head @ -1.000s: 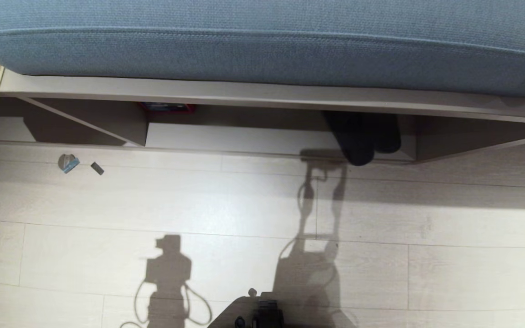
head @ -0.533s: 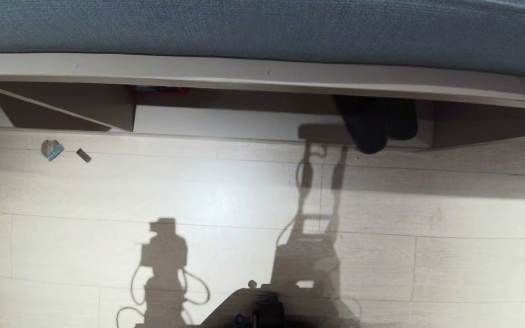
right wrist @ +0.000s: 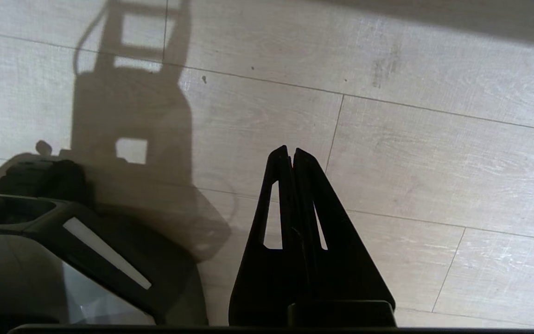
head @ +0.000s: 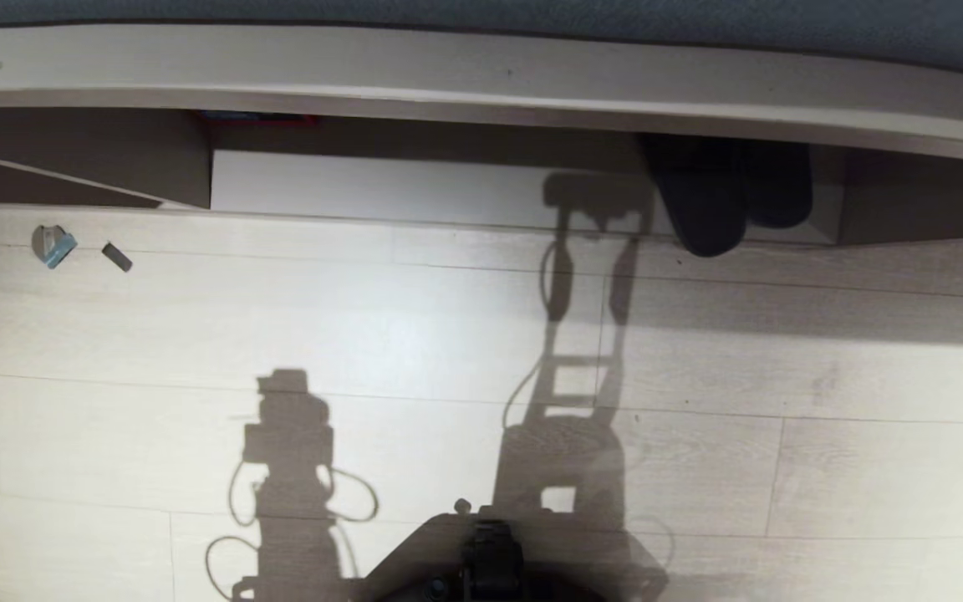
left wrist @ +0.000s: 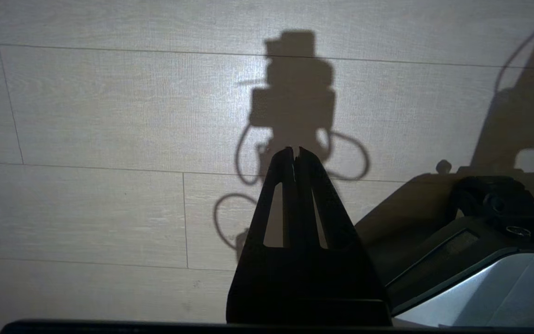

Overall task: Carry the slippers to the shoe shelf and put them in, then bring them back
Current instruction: Pick up the slippers in the shoe cabinet

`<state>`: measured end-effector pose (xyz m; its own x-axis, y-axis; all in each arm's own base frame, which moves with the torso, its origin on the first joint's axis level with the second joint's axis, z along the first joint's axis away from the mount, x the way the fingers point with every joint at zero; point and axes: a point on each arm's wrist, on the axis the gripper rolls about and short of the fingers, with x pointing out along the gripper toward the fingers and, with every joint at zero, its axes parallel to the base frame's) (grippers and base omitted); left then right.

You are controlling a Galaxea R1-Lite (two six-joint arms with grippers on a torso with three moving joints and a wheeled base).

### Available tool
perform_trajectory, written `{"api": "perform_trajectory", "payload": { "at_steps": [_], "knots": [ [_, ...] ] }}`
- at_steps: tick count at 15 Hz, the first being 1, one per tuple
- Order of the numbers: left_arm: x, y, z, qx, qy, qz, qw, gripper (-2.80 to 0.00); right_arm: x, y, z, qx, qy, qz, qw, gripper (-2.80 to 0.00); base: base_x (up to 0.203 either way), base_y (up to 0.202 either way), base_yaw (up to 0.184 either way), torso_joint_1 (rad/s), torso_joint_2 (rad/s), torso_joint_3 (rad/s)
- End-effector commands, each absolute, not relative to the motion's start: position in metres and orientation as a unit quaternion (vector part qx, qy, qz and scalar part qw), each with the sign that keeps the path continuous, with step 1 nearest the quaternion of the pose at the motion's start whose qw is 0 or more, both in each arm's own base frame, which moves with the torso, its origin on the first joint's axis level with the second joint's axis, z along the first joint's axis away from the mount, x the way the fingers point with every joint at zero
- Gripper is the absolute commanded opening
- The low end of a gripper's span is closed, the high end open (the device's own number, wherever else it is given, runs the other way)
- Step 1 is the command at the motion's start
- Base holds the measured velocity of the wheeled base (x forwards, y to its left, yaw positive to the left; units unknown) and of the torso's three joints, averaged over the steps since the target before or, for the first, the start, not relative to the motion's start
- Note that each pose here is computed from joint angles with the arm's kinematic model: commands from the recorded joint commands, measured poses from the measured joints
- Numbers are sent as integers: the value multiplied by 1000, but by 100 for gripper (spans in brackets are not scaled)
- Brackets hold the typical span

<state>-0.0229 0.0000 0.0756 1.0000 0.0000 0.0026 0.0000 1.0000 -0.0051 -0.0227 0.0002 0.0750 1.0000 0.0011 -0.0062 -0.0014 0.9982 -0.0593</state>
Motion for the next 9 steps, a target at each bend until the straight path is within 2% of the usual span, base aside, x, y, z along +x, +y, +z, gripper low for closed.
{"api": "perform_trajectory", "payload": {
  "at_steps": [1, 4, 9],
  "knots": [
    [-23, 0, 76, -2, -1, 0, 1000, -280, -23, 0, 76, -31, 2, 3, 1000, -280, 0, 0, 0, 0, 2, -193],
    [-23, 0, 76, -2, -1, 0, 1000, -280, -25, 1, 102, -30, -13, 15, 999, -280, 0, 0, 0, 2, 2, -73],
    [-23, 0, 76, -2, -1, 0, 1000, -280, 28, 1, 160, -55, 76, 25, 995, -280, 0, 0, 0, 0, 0, 0]
  ]
}}
